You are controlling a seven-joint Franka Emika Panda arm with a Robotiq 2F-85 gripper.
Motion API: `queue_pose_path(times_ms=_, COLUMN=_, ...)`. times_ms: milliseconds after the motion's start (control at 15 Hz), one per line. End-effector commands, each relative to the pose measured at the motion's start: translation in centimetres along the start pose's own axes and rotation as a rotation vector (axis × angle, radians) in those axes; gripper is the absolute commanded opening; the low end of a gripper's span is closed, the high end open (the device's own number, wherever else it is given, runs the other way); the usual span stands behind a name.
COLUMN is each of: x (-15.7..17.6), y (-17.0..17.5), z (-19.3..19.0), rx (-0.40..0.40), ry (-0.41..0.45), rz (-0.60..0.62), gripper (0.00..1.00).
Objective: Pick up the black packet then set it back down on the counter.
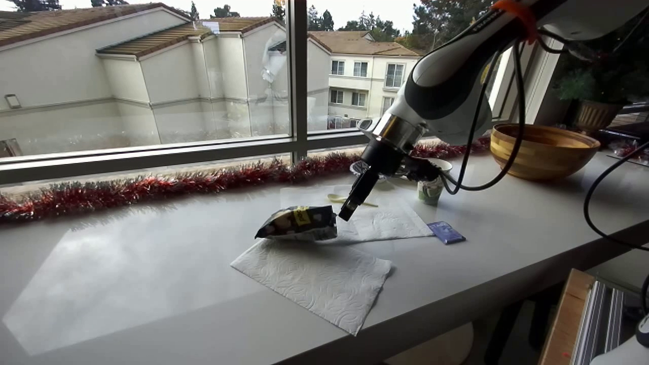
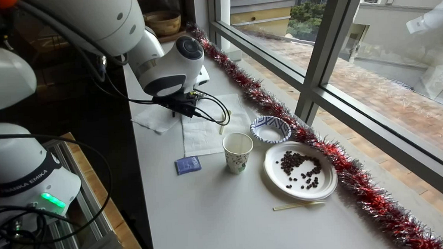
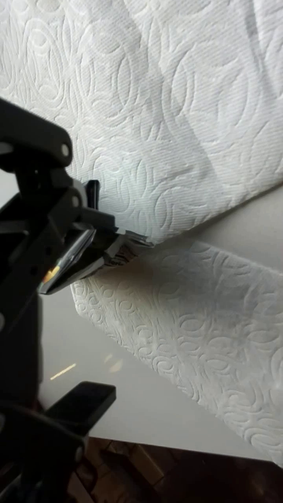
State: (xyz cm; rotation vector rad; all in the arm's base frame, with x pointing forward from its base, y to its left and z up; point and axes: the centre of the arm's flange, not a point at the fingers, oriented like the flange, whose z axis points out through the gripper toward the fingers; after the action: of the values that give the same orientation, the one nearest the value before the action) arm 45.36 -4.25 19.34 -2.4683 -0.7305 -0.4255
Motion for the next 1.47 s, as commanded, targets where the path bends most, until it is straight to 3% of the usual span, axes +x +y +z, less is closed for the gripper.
queue_pose_path(times_ms=0, x=0.4, y=-0.8, z=2.7, rx=-0.03, ry=-0.033, rz=0.004, gripper=0.87)
queue_pose_path(times_ms=200, x=0.9, y=-1.0, z=3.9, rx=-0.061, ry=-0.023, rz=-0.017, gripper=0.73)
queue_pose_path(times_ms=333, x=1.1, y=-0.9, z=4.3, rx=-0.103, ry=-0.003, rz=-0.031, gripper=0.69)
queue_pose_path(times_ms=600, x=1.0, y=-0.8, z=4.3, rx=-0.18, ry=0.048, rz=-0.049, gripper=0.78)
queue_pose_path(times_ms=1400, x=0.7, y=-1.7, z=3.9, rx=-0.293, ry=0.129, rz=-0.169, gripper=0.75)
